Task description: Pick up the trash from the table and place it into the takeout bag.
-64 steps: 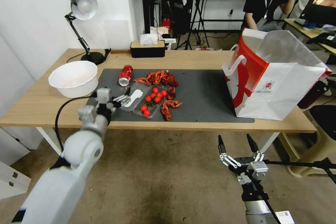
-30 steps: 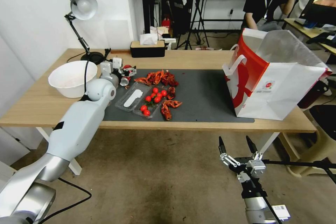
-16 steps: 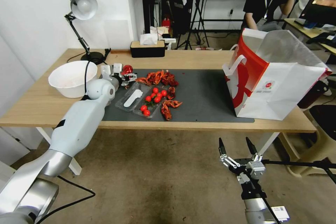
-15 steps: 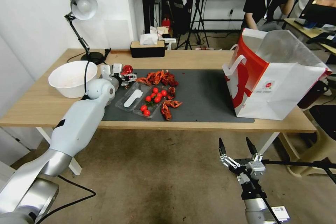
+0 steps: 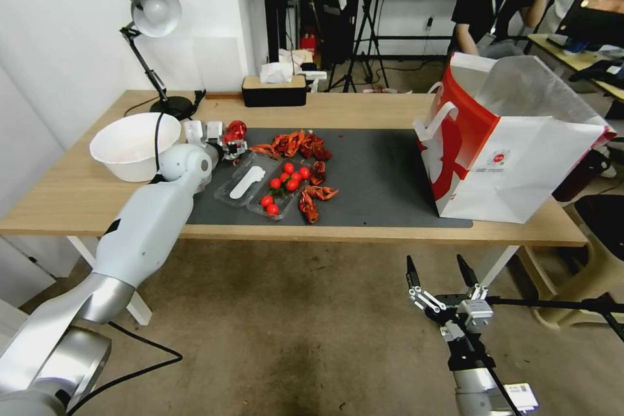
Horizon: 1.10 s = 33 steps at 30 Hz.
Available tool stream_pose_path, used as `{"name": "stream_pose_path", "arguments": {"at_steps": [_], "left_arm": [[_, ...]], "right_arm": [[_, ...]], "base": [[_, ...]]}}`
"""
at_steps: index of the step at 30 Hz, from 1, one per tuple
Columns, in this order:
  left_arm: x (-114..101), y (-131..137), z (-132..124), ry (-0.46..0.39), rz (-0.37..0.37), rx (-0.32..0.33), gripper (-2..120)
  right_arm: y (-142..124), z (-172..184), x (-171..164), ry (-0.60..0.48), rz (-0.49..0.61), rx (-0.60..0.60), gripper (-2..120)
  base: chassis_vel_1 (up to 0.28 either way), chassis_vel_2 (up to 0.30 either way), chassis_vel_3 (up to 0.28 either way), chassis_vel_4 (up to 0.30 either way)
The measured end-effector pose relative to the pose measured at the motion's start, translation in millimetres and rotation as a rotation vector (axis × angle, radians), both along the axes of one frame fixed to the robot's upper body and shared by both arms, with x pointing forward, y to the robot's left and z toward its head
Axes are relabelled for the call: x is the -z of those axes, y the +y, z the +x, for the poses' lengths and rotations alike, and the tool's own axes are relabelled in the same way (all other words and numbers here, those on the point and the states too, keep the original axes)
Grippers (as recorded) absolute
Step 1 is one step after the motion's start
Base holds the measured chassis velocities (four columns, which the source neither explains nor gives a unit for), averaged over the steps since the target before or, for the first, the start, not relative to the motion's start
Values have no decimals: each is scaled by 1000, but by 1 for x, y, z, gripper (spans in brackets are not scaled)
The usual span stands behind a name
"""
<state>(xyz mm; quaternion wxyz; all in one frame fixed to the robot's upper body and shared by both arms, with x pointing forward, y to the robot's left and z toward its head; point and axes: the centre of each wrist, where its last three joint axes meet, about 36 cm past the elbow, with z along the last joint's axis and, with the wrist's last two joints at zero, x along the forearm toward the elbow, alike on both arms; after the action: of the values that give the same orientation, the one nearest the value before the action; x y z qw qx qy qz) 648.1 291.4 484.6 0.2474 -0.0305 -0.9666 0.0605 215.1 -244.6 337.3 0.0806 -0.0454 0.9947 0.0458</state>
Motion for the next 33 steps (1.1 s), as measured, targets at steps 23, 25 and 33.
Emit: {"name": "stream_pose_path", "arguments": {"at_steps": [23, 25, 33], "left_arm": [[-14, -4, -7, -362, -176, 237, 45], [-22, -17, -10, -477, -240, 391, 45], [-82, -112, -17, -646, -275, 731, 45]], "right_arm": [[3, 0, 1, 5, 5, -6, 100], [4, 0, 1, 6, 6, -6, 100], [5, -3, 2, 13, 10, 4, 100]], "base": [[0, 0, 0, 0], [0, 0, 0, 0], [0, 0, 0, 0]]}}
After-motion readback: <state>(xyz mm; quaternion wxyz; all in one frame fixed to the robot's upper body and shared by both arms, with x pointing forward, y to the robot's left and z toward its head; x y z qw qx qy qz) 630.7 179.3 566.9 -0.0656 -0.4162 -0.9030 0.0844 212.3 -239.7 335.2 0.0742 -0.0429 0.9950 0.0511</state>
